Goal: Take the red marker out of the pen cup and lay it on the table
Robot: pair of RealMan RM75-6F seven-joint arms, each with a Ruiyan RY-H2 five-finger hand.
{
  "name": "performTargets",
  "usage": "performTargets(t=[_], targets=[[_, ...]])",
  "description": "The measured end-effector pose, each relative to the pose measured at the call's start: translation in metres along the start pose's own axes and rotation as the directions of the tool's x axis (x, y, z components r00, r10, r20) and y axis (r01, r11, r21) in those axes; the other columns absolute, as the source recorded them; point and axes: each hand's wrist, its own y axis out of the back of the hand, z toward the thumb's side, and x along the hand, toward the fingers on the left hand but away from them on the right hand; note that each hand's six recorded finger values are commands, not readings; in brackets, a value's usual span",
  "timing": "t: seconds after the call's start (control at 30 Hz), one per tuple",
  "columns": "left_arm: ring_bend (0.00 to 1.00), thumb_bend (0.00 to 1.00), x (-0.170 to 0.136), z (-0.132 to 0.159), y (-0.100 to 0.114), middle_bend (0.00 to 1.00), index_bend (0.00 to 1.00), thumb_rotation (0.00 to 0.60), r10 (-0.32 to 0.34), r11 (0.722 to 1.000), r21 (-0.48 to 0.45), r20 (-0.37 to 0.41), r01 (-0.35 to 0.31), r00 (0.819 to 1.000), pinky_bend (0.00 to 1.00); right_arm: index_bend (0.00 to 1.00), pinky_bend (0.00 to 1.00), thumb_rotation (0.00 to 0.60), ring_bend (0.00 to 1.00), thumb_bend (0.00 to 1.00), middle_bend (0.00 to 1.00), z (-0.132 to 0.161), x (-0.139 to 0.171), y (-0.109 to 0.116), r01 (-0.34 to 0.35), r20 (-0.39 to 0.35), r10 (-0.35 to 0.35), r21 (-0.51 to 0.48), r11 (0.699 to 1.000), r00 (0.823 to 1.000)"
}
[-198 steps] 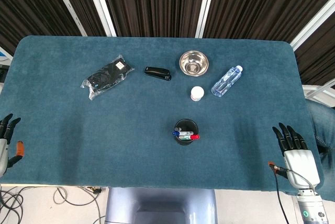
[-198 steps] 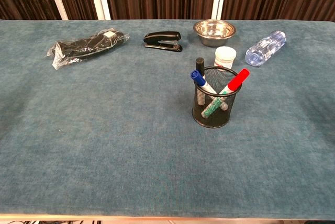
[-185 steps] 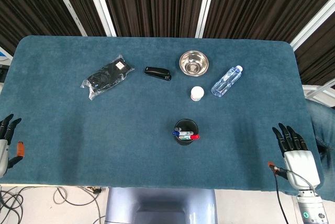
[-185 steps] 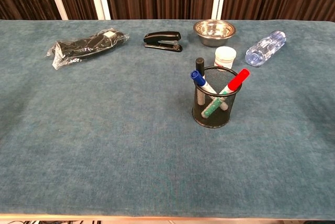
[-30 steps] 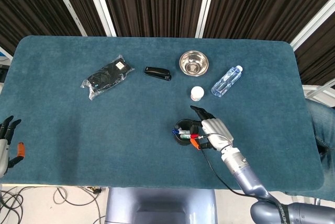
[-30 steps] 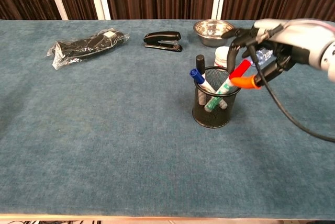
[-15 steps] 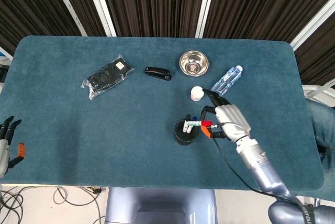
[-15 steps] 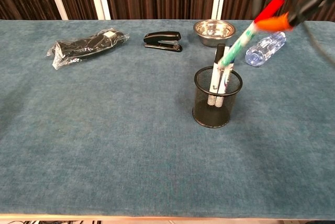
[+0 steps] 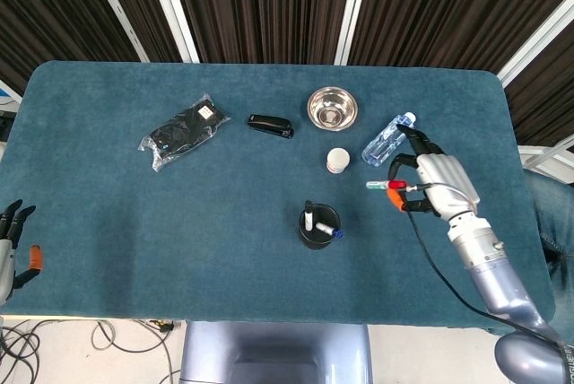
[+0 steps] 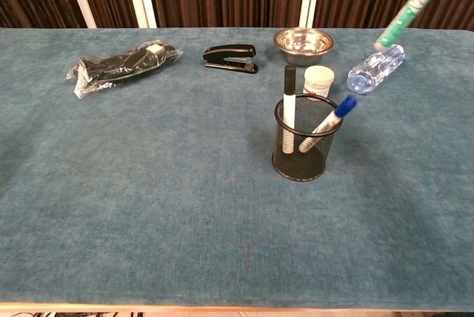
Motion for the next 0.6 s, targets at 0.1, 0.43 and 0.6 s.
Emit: performTargets(t=[0.1,0.43,0.6], targets=[[0.09,0.55,0.0,0.0,-0.001,0.04,0.11,0.6,-0.003,1.0,0.0,0.0,0.003,1.0,0.05,0.6,0.16,0.6,0.04,0.46,0.0,-0.013,0.001,-0.001,-0.011,0.03,0.011,0.0,1.0,0.999],[0.09,0.55,0.0,-0.001,0.0,0.04,0.11,0.6,-0.003,1.0,-0.006,-0.005,0.003,1.0,0.05,0.6,0.16,0.6,0.04,0.46,0.0,-0.033,-0.004,-0.035,-0.081,0.057,0.082,-0.023,0.996,0.995],[0.09,0.55,0.001,-0.001,-0.001,0.04,0.11,0.6,-0.005,1.0,-0.005,-0.006,0.005,1.0,0.05,0.6,0.16,0.6,0.04,0.46,0.0,-0.035,-0.015,-0.06,-0.111,0.059,0.113,-0.036,0.993,0.992]])
